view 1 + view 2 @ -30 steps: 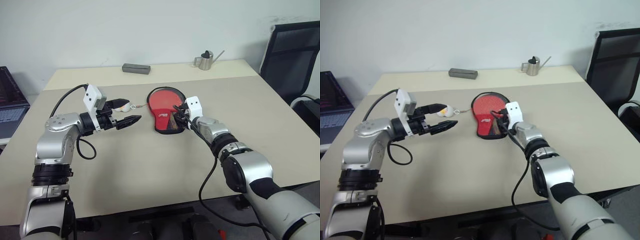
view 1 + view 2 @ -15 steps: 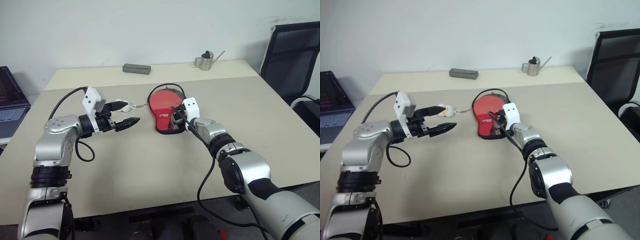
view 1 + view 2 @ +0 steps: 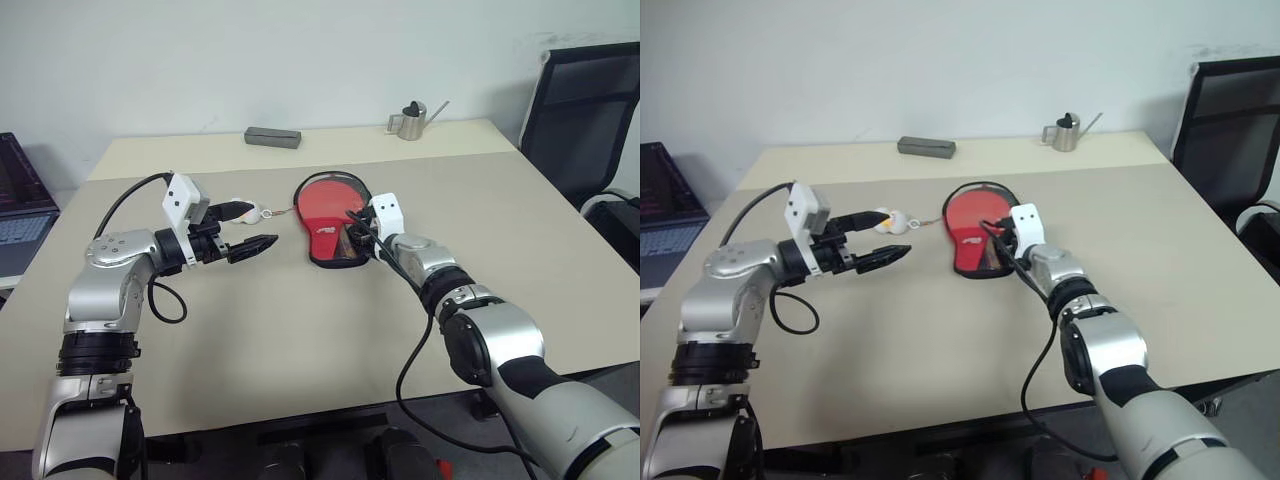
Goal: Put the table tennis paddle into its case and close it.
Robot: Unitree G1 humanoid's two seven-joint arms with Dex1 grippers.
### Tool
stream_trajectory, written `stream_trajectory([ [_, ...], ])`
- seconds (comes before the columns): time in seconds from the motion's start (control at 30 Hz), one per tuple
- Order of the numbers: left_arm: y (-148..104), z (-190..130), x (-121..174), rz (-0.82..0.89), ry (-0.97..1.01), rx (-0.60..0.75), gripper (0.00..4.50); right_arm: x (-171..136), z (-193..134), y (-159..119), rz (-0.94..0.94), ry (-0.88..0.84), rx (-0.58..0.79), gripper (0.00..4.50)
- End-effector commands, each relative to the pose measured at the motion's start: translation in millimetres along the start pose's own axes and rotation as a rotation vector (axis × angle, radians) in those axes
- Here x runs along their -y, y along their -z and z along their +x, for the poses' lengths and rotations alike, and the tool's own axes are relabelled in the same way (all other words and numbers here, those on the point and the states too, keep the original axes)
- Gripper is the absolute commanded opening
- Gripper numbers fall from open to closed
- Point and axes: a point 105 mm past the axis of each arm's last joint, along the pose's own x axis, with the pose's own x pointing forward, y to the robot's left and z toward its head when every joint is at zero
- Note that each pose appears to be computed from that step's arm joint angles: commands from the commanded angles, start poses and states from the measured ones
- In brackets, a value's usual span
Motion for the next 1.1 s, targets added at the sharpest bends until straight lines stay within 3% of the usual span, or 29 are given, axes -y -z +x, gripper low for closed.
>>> stream_trajectory([
  [0.03,-10,-1,-3,0.042,-0.011,0.017,4.50,-5,0,-17,-0.037,-0.016,0.058,3.78],
  [0.1,-10,0,-3,0.043,-0.009,0.018,4.50,-4,0,-14,-0.044,-0.008,0.045,4.39],
  [0.63,-15,9,-4,0.062,0.001,0.032,4.50,-26,4,18,0.113,-0.095,-0.078,4.39],
  [0.73,-15,12,-3,0.064,0.006,0.034,4.50,-30,5,19,0.123,-0.109,-0.085,3.81],
  [1.1,-15,14,-3,0.067,0.003,0.041,4.50,-30,6,11,0.152,-0.094,-0.053,0.21],
])
